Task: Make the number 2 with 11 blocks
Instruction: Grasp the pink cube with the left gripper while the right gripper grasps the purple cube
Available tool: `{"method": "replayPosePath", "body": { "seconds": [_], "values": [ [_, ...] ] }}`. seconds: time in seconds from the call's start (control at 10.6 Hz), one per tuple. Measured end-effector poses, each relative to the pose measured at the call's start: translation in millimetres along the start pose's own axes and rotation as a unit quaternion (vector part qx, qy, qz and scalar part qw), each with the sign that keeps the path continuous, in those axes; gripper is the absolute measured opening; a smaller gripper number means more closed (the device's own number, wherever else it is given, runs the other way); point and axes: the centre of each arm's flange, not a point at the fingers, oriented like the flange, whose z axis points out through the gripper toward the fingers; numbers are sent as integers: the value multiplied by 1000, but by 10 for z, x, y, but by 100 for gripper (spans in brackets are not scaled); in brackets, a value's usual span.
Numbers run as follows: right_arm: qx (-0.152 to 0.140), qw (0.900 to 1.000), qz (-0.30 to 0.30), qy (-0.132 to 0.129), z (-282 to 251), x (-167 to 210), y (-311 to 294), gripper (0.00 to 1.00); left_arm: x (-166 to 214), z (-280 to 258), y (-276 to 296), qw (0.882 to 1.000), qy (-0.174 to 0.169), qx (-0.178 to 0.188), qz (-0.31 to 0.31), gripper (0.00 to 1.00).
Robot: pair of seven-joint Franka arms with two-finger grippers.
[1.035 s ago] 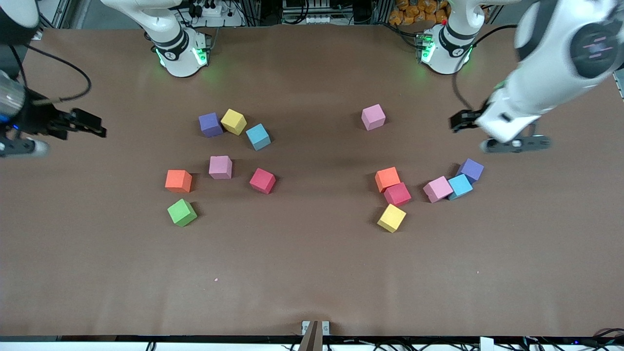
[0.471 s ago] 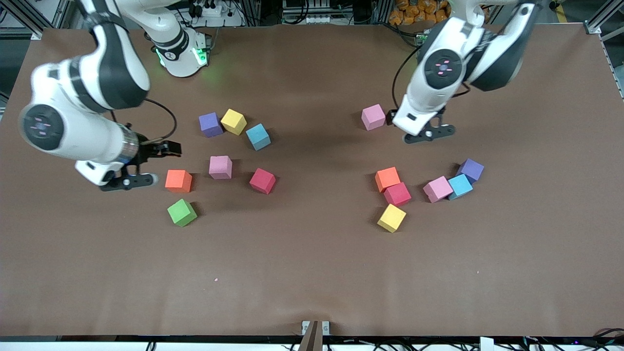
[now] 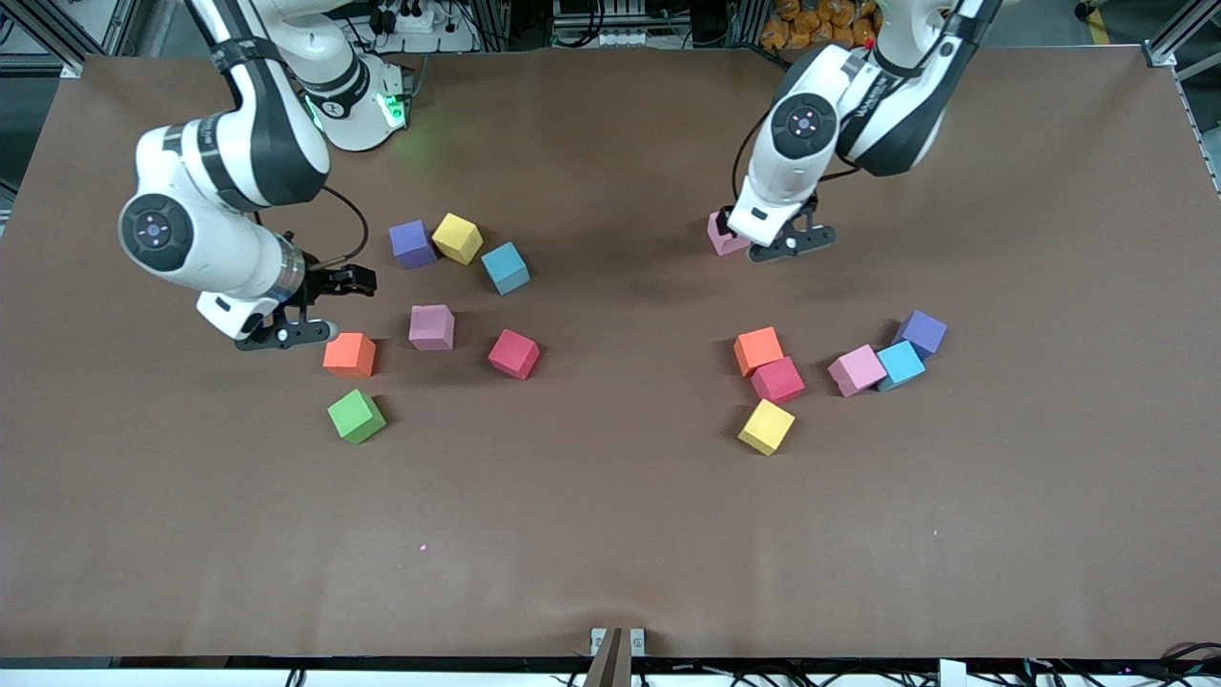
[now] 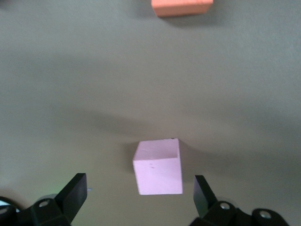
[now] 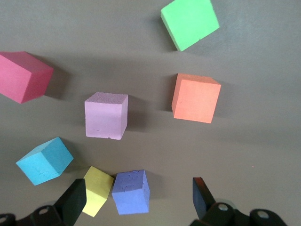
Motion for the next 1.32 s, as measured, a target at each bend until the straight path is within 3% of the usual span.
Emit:
{"method": "replayPosePath", "body": {
  "seconds": [0.28,0.66,0.94,1.32],
  "values": [
    [-13,1000,-16,-17,418,-275,-95,100,-154,399,86,998,2,-28,-48,100],
    [-27,999,-37,-22,825,-609,-197,100,-150,882,197,995,-34,-51,-76,100],
    [-27,999,-37,-16,809,-634,-189,100,-151,923,192,995,-41,-45,-76,100],
    [-29,999,-36,-15,1110,-769,-133,100,-160,840,119,996,-53,-5,-74,100]
  ]
}}
